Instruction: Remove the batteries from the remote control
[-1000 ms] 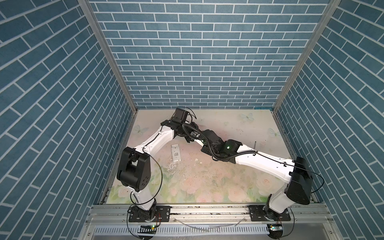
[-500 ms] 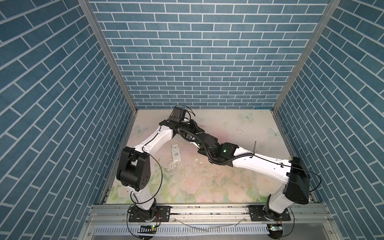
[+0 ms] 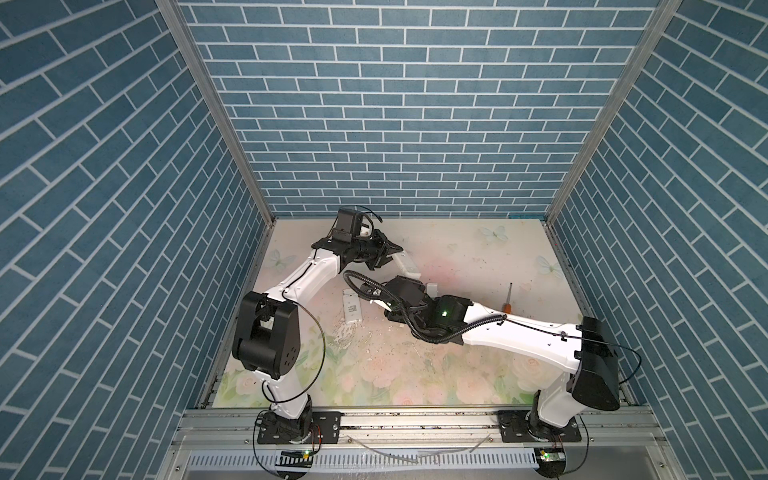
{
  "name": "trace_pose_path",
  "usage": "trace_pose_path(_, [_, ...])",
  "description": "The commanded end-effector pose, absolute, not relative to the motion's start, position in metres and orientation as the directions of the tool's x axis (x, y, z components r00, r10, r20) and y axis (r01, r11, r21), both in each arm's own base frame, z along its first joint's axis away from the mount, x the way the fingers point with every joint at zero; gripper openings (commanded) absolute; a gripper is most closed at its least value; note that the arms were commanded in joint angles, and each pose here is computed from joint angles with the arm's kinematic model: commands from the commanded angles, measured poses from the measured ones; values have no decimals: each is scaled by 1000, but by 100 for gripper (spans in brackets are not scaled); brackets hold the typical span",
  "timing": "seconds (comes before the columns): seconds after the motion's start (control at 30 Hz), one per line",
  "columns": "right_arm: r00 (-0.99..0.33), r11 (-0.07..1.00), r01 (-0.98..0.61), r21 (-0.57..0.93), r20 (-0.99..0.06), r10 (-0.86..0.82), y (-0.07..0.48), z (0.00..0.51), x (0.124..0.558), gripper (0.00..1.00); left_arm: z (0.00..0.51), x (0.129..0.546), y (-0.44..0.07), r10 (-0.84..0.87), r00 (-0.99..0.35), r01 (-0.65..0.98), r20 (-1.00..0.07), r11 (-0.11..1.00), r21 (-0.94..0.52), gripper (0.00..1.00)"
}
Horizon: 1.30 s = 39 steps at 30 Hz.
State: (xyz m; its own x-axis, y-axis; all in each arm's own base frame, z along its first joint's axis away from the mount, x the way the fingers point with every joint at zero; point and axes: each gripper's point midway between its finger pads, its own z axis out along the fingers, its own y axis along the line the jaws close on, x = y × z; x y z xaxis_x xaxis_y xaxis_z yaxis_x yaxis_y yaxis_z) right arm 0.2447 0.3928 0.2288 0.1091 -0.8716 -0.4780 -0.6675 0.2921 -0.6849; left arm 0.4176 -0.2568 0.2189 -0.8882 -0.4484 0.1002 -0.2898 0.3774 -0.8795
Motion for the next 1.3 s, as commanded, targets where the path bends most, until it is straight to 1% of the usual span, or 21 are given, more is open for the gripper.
trace_pose_path(0.0, [104, 287, -682, -673, -478, -872, 384, 233, 234, 64, 229, 437, -250, -470, -881, -246, 54, 356, -902, 0])
trace_pose_path(0.03, [90, 295, -704, -645, -494, -865, 382, 233, 230, 64, 229, 439, -249, -475, -879, -239, 45, 356, -903, 0])
trace_pose_path(0.1, [57, 337, -750, -570, -562, -825, 379, 240, 218, 64, 229, 445, -245, -490, -872, -213, 16, 350, -912, 0])
trace_pose_path(0.2, [-20, 428, -798, -425, -690, -723, 370, 262, 202, 66, 231, 454, -240, -527, -848, -149, -50, 329, -932, 0])
trace_pose_path(0.27, [-129, 525, -805, -278, -781, -611, 360, 279, 201, 66, 235, 459, -238, -567, -818, -93, -96, 295, -951, 0])
trace_pose_path(0.33, [-237, 590, -798, -121, -838, -492, 354, 293, 202, 66, 238, 462, -234, -611, -781, -37, -132, 256, -966, 0])
trace_pose_path(0.4, [-326, 634, -774, 14, -866, -379, 351, 305, 204, 66, 241, 462, -233, -646, -746, 21, -158, 215, -976, 0])
trace_pose_path(0.47, [-418, 685, -712, 155, -877, -237, 347, 316, 214, 66, 242, 460, -232, -681, -710, 68, -178, 185, -980, 0])
trace_pose_path(0.57, [-536, 693, -608, 387, -844, 1, 341, 321, 234, 66, 244, 455, -233, -713, -669, 122, -209, 171, -978, 0])
trace_pose_path(0.67, [-605, 660, -514, 547, -777, 172, 335, 315, 253, 66, 252, 449, -235, -728, -643, 177, -240, 163, -971, 0])
trace_pose_path(0.83, [-660, 628, -384, 677, -677, 326, 321, 292, 277, 66, 269, 439, -235, -743, -604, 241, -288, 174, -955, 0])
trace_pose_path(0.9, [-667, 591, -349, 727, -636, 388, 315, 287, 286, 66, 274, 436, -233, -748, -596, 256, -292, 167, -952, 0])
trace_pose_path(1.03, [-684, 479, -305, 823, -539, 492, 307, 282, 304, 67, 283, 430, -234, -753, -587, 283, -296, 152, -947, 0])
trace_pose_path(1.1, [-679, 445, -306, 842, -521, 518, 308, 283, 311, 67, 286, 427, -239, -749, -591, 297, -300, 143, -944, 0])
trace_pose_path(1.13, [-694, 426, -319, 846, -515, 503, 313, 284, 311, 67, 286, 426, -241, -747, -594, 297, -298, 141, -944, 0])
trace_pose_path(1.27, [-706, 399, -344, 850, -514, 487, 324, 289, 317, 67, 291, 422, -250, -741, -602, 319, -297, 118, -940, 0])
